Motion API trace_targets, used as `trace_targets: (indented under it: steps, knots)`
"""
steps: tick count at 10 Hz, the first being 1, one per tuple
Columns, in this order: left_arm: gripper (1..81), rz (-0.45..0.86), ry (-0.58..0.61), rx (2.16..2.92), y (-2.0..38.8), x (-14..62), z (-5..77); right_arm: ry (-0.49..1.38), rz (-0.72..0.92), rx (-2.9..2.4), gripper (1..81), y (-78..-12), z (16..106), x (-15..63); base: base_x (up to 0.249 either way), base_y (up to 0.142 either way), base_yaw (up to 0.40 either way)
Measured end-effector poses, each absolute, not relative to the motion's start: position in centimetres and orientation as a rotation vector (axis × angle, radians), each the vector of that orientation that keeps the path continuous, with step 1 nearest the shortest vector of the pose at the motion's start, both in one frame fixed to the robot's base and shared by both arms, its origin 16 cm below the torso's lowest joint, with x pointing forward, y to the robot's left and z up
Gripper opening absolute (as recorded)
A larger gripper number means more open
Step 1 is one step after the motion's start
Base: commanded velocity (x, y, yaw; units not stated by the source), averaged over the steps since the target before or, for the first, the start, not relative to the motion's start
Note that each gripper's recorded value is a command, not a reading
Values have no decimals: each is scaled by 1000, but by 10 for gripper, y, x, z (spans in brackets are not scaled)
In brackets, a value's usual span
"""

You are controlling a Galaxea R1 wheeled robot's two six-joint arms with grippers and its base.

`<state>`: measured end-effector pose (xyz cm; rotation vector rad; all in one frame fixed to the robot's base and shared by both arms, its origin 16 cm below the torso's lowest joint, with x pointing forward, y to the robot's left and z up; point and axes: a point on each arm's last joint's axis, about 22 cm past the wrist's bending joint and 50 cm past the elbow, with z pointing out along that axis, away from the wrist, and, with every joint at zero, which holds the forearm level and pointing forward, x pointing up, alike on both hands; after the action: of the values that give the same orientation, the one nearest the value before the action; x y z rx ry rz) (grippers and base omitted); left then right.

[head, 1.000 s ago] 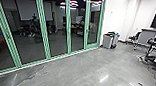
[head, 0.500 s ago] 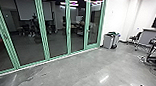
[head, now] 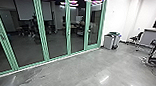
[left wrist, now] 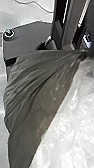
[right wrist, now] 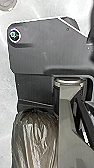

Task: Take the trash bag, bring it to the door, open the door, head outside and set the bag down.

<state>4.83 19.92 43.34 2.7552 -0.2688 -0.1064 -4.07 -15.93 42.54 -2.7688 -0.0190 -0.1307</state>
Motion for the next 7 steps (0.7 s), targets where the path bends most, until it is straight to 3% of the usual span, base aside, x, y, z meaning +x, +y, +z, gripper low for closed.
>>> trace_targets:
  steps: [7]
  knots:
    - [10, -105, -269, 2756, 199, 49, 433, -18, -126, -2769, 811, -160, 425, -43, 144, -70, 0]
